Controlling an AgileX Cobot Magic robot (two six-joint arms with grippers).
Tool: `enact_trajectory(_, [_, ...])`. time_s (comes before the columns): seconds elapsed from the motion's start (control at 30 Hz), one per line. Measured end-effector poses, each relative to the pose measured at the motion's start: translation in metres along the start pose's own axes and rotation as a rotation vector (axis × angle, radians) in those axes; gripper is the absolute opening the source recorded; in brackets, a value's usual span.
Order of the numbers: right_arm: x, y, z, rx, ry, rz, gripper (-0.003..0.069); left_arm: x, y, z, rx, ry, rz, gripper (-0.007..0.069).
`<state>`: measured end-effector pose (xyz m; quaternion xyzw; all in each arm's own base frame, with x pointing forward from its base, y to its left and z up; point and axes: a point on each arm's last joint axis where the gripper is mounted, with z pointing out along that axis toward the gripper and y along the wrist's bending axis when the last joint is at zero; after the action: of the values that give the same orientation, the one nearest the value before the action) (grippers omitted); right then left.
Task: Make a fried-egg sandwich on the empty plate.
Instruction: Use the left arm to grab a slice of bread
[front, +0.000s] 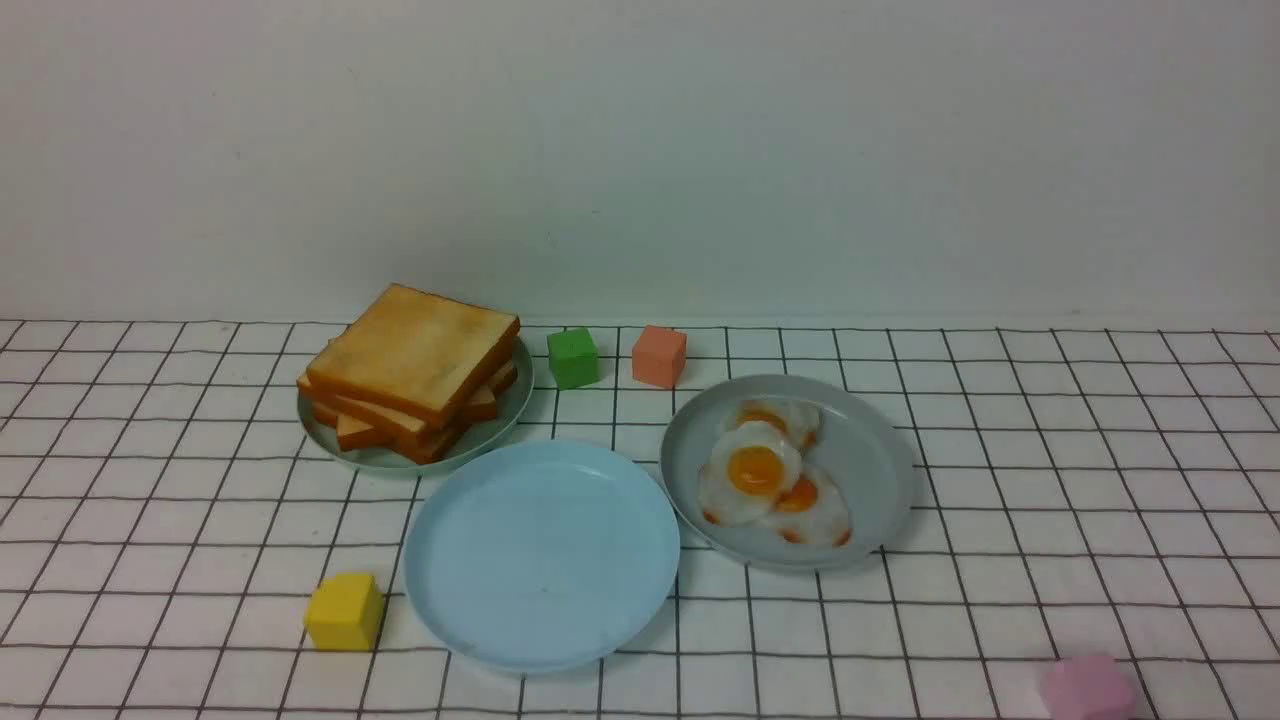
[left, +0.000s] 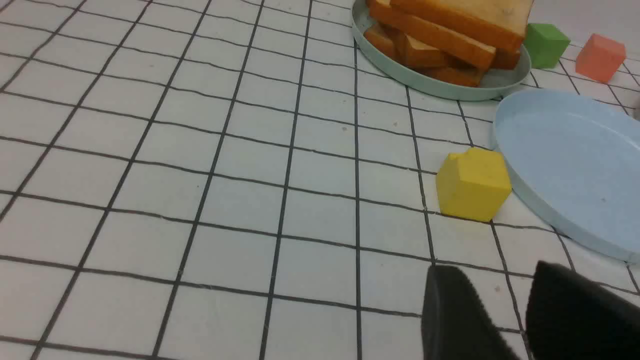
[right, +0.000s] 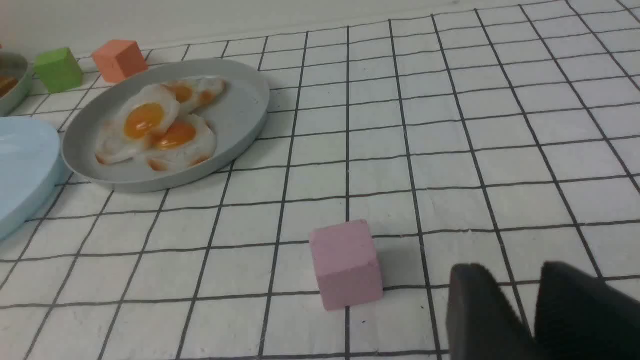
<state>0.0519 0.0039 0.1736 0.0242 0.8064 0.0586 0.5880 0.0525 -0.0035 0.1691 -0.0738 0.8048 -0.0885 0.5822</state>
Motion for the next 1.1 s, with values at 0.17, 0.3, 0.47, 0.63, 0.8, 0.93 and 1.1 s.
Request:
enact_trajectory(0.17, [0.0, 0.0, 0.0, 0.0, 0.0, 0.0, 0.0204, 0.0, 0.0, 0.0, 0.0, 0.0, 0.0, 0.0237])
enact_trajectory(0.3, [0.0, 0.0, 0.0, 0.0, 0.0, 0.0, 0.0204, 0.0, 0.0, 0.0, 0.0, 0.0, 0.0, 0.0237])
enact_trajectory(0.47, [0.0, 0.0, 0.0, 0.0, 0.0, 0.0, 0.0204, -0.001, 0.001, 0.0, -0.009, -0.008, 0.026, 0.0237])
enact_trajectory(0.63, [0.0, 0.0, 0.0, 0.0, 0.0, 0.0, 0.0204, -0.004, 0.001, 0.0, -0.009, -0.043, 0.055, 0.0237])
enact_trajectory(0.8, [0.0, 0.0, 0.0, 0.0, 0.0, 0.0, 0.0204, -0.016, -0.006, -0.002, 0.089, -0.164, -0.297, 0.0237])
enact_trajectory(0.93, [0.0, 0.0, 0.0, 0.0, 0.0, 0.0, 0.0204, -0.03, -0.008, -0.005, 0.2, -0.293, -0.697, 0.0237])
enact_trajectory(1.1, [0.0, 0.0, 0.0, 0.0, 0.0, 0.0, 0.0204, -0.036, -0.01, -0.009, 0.226, -0.281, -0.774, 0.0202])
